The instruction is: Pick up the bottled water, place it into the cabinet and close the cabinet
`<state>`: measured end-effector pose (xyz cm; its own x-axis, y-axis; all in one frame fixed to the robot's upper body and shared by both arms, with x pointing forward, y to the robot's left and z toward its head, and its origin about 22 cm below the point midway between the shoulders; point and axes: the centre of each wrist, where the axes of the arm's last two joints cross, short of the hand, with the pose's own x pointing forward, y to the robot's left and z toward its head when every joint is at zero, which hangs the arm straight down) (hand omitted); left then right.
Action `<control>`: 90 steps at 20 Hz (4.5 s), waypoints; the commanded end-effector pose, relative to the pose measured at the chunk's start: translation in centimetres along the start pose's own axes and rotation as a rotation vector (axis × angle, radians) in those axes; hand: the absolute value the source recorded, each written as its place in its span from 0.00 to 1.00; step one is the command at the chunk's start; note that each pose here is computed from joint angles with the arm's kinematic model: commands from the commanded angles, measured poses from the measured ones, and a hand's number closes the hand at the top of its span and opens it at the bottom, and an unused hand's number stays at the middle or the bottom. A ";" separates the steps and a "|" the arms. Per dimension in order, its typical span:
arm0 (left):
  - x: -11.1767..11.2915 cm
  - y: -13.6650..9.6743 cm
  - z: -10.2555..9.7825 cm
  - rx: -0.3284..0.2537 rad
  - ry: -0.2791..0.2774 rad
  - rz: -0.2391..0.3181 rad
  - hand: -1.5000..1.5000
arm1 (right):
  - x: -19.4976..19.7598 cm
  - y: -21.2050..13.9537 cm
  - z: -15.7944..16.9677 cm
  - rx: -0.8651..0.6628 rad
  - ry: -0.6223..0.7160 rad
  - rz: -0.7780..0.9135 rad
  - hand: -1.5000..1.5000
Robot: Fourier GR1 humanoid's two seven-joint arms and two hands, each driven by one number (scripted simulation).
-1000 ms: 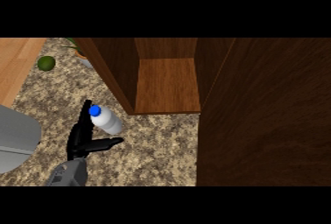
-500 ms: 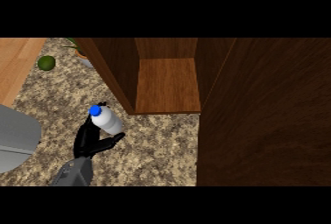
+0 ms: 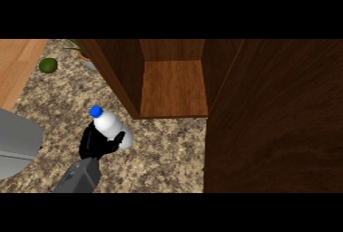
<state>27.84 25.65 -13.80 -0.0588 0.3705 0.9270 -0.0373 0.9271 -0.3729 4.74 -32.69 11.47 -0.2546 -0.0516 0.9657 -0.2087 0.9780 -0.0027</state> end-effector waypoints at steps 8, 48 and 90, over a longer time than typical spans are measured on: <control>2.1 6.9 3.2 0.037 -0.088 -0.041 1.00 | 4.5 2.5 -0.4 0.030 -0.086 -0.031 0.00; 8.1 -19.2 -5.2 -0.027 -0.127 -0.348 1.00 | 2.3 1.1 0.3 0.028 -0.111 -0.057 0.00; 11.3 -17.1 -7.8 0.148 -0.214 -0.607 0.00 | 0.5 -1.2 -2.3 0.151 -0.111 -0.101 0.00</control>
<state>30.45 20.14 -0.98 -0.1391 -0.3386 0.9306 -0.3998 0.8790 0.2600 6.90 -33.88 11.76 -0.3154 -0.1744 0.9328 -0.3604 0.9313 0.0522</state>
